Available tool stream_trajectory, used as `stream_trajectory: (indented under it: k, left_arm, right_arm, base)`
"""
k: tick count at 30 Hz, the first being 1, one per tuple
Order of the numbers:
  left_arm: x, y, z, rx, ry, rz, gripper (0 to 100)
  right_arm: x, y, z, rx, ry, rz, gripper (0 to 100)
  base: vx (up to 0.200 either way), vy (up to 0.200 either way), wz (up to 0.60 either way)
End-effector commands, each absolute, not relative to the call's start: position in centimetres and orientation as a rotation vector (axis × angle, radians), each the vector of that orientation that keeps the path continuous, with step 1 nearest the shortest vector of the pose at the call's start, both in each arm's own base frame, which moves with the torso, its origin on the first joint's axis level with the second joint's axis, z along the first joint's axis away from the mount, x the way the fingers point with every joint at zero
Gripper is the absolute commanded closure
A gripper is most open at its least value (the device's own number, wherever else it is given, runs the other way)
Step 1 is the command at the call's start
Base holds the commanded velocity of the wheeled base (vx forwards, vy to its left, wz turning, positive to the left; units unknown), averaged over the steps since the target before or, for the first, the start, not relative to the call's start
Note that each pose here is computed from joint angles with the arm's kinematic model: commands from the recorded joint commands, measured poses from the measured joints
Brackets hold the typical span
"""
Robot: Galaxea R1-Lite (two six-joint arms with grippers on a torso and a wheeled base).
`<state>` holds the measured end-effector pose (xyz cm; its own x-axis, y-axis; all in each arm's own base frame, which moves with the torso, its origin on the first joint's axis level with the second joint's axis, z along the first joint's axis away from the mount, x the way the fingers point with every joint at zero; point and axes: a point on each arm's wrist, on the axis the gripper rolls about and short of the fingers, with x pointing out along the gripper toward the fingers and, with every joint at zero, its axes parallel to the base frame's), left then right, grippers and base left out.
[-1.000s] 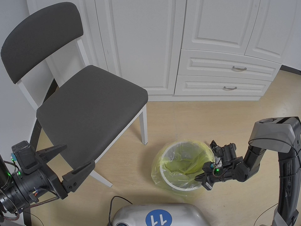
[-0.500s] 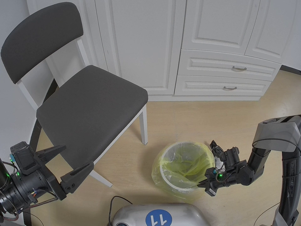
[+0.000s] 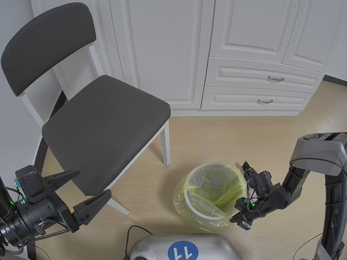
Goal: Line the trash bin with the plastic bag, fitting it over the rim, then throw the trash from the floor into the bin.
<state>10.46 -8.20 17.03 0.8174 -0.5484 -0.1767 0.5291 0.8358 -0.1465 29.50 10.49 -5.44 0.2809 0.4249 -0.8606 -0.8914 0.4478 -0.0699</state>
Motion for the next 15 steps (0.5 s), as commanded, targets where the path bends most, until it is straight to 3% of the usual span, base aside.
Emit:
stream_trajectory:
  k: [1, 15]
  left_arm:
    - [10.6, -8.3, 17.0, -0.091, 0.222, -0.574, 0]
    - [10.5, -8.1, 17.3, -0.099, 0.197, -0.568, 0]
  right_arm:
    - [30.4, 10.8, -5.6, -0.663, 0.888, 0.912, 100]
    - [32.5, 9.4, -4.9, -0.656, 0.868, 0.764, 100]
  base:
    - [0.0, 0.0, 0.0]
    - [0.0, 0.0, 0.0]
